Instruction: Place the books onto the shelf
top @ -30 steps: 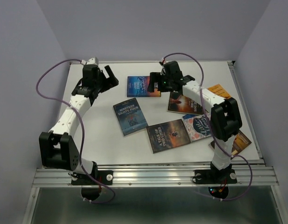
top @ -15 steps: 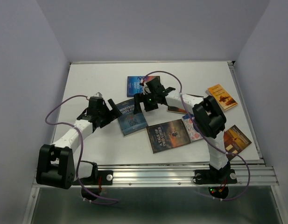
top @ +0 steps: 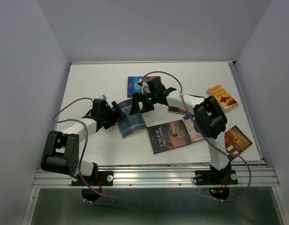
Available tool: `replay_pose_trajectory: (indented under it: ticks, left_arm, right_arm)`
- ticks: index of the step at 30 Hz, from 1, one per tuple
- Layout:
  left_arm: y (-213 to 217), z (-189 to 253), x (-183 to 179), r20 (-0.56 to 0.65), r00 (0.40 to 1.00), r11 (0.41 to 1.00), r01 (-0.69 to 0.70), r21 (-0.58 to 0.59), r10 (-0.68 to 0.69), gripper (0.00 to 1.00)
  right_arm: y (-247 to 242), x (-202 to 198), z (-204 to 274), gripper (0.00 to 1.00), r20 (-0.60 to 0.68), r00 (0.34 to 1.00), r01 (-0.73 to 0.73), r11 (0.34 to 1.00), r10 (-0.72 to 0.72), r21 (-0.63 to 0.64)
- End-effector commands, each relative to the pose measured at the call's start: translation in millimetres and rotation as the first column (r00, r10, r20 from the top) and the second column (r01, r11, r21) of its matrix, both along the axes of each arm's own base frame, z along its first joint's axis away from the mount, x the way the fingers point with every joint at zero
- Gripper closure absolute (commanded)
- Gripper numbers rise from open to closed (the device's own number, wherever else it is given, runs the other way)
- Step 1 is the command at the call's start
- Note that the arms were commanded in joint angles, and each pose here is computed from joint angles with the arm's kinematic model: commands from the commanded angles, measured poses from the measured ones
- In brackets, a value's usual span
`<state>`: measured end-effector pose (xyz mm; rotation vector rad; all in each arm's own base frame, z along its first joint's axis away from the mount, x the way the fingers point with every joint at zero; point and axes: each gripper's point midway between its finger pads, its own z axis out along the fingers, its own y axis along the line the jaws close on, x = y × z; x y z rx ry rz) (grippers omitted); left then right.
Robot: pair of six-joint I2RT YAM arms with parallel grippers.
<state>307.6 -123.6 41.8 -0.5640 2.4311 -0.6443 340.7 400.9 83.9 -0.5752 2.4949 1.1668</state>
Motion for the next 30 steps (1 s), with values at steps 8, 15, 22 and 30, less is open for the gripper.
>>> replay_pose_trajectory:
  ticks: [8, 15, 22, 30]
  left_arm:
    - [-11, -5, 1, 0.018, 0.999, 0.998, 0.038, -0.045, -0.037, 0.05]
    - [-10, -8, -2, 0.01, 1.0, 0.999, 0.021, -0.05, -0.02, 0.05]
    - [-6, -9, -5, 0.005, 1.0, 0.999, -0.007, -0.045, 0.008, 0.05]
    - [-6, -10, -4, -0.005, 1.0, 0.999, -0.005, -0.042, 0.004, 0.06]
  right_arm:
    - [22, -25, 31, 0.0, -0.071, 0.991, -0.103, 0.978, 0.118, 0.183]
    - [17, -28, 12, 0.0, -0.176, 0.984, -0.005, 0.991, 0.028, 0.133]
    - [-6, -45, -9, 0.0, -0.289, 0.954, 0.095, 0.994, -0.075, 0.055]
    - [-11, -47, -13, 0.35, -0.281, 0.955, 0.112, 0.992, -0.093, 0.051]
